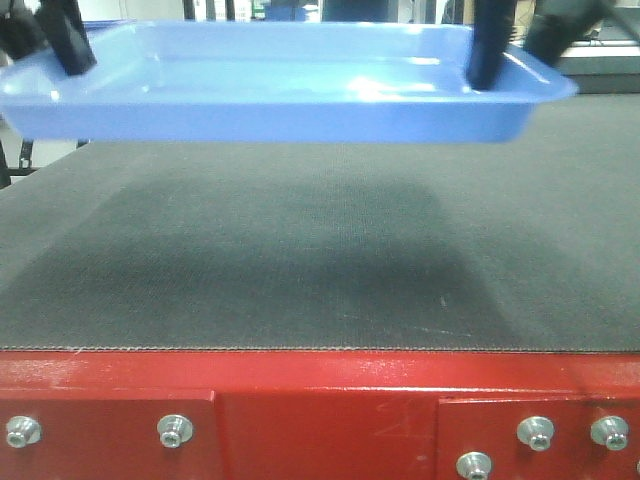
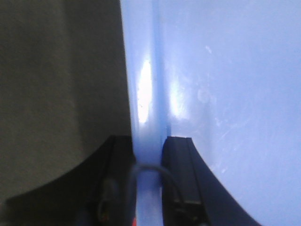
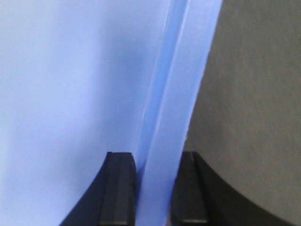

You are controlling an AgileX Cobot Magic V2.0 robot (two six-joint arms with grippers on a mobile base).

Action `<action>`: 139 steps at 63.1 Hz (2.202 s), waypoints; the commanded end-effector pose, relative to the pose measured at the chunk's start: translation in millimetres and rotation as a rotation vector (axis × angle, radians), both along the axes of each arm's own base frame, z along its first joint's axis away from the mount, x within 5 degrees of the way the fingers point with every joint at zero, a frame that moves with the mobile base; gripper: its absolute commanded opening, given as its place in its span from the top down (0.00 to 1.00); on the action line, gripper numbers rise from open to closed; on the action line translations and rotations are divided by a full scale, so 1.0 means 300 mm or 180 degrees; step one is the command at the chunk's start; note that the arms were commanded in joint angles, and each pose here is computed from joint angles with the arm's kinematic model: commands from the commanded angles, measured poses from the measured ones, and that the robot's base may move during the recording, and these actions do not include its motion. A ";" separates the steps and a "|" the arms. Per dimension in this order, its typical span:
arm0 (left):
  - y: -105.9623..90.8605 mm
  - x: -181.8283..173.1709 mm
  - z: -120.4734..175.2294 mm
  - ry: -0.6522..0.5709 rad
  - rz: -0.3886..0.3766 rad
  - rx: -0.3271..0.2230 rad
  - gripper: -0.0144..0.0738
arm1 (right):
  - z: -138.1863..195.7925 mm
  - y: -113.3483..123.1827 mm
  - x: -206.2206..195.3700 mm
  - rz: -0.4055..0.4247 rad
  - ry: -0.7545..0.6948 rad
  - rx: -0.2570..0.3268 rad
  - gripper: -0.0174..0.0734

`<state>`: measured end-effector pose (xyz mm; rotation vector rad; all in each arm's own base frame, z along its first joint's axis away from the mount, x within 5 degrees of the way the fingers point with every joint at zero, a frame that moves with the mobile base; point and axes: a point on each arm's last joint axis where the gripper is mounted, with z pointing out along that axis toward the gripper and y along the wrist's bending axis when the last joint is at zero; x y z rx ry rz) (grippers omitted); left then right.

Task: Grab blue tray and place on right shelf
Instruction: 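Lift the tray with both grippers up off the table, then hold the tray raised in both grippers while the base turns away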

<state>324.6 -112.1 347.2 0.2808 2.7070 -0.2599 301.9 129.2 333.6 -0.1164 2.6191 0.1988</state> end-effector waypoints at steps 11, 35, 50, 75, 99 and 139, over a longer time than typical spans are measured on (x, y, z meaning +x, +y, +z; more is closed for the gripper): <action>0.012 -0.180 0.056 -0.0241 -0.0175 0.0086 0.88 | 0.136 -0.099 -0.156 0.0092 -0.0503 -0.0165 0.78; 0.037 -0.392 0.199 -0.0461 -0.0260 -0.0076 0.88 | 0.242 -0.122 -0.352 0.0284 -0.0524 -0.0138 0.78; 0.063 -0.452 0.210 -0.0228 -0.0203 -0.0005 0.88 | 0.238 -0.110 -0.394 0.0409 -0.0341 -0.0216 0.78; 0.057 -0.454 0.211 -0.0199 -0.0205 -0.0070 0.89 | 0.240 -0.101 -0.396 0.0455 -0.0373 -0.0214 0.78; 0.050 -0.458 0.211 -0.0164 -0.0226 -0.0150 0.89 | 0.240 -0.100 -0.396 0.0455 -0.0376 -0.0212 0.78; 0.049 -0.459 0.211 -0.0160 -0.0229 -0.0160 0.89 | 0.240 -0.100 -0.396 0.0455 -0.0376 -0.0212 0.78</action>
